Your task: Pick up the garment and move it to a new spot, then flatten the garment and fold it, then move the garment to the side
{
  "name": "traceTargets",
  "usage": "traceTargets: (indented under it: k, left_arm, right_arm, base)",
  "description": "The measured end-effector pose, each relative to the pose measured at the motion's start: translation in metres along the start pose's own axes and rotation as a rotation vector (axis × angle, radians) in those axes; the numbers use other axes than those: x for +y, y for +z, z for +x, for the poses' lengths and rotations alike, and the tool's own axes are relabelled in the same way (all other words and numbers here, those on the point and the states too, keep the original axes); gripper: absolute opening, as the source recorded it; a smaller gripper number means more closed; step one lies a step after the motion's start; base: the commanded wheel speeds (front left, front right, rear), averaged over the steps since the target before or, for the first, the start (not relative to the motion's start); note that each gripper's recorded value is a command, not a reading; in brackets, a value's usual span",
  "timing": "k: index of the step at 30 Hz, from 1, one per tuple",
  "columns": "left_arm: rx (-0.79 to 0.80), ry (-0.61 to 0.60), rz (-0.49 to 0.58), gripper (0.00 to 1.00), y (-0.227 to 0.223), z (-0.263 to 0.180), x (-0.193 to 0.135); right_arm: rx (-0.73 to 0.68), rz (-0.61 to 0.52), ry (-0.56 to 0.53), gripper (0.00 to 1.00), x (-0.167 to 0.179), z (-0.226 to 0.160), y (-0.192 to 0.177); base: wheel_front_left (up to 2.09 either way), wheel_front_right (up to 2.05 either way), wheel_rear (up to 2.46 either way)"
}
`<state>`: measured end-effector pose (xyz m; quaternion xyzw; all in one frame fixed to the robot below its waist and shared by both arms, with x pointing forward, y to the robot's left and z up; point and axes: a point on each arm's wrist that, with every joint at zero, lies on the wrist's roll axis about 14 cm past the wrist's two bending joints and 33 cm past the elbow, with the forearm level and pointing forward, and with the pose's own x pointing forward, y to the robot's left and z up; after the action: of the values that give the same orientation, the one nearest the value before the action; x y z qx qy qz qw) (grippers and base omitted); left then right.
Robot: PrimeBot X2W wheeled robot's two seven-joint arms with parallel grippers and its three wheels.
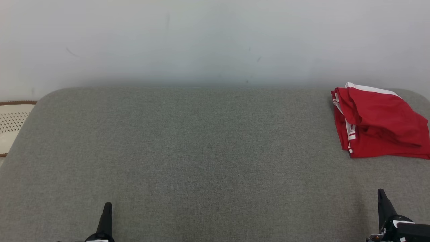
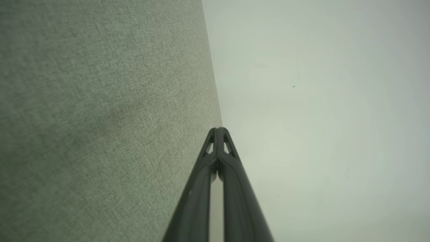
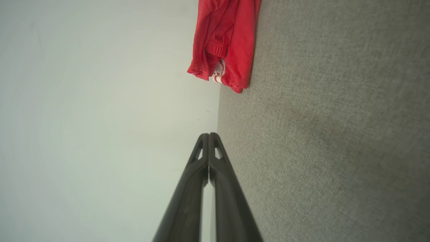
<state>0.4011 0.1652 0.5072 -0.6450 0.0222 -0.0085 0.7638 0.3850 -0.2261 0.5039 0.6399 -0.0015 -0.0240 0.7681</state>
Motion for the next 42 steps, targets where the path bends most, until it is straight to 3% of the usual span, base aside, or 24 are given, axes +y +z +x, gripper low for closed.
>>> traceTargets:
  k: [24, 42]
  left_arm:
    - [0.007, -0.01, -0.167, 0.0, 0.0, 0.009, -0.001]
    - [0.007, -0.018, -0.167, 0.0, 0.0, 0.011, -0.004]
  right_arm:
    - [-0.014, 0.183, 0.022, 0.0, 0.003, 0.009, 0.009]
    - [-0.013, 0.186, 0.023, 0.0, 0.003, 0.009, 0.009]
  base:
    - [0.0, 0.0, 0.0]
    - [0.0, 0.0, 0.0]
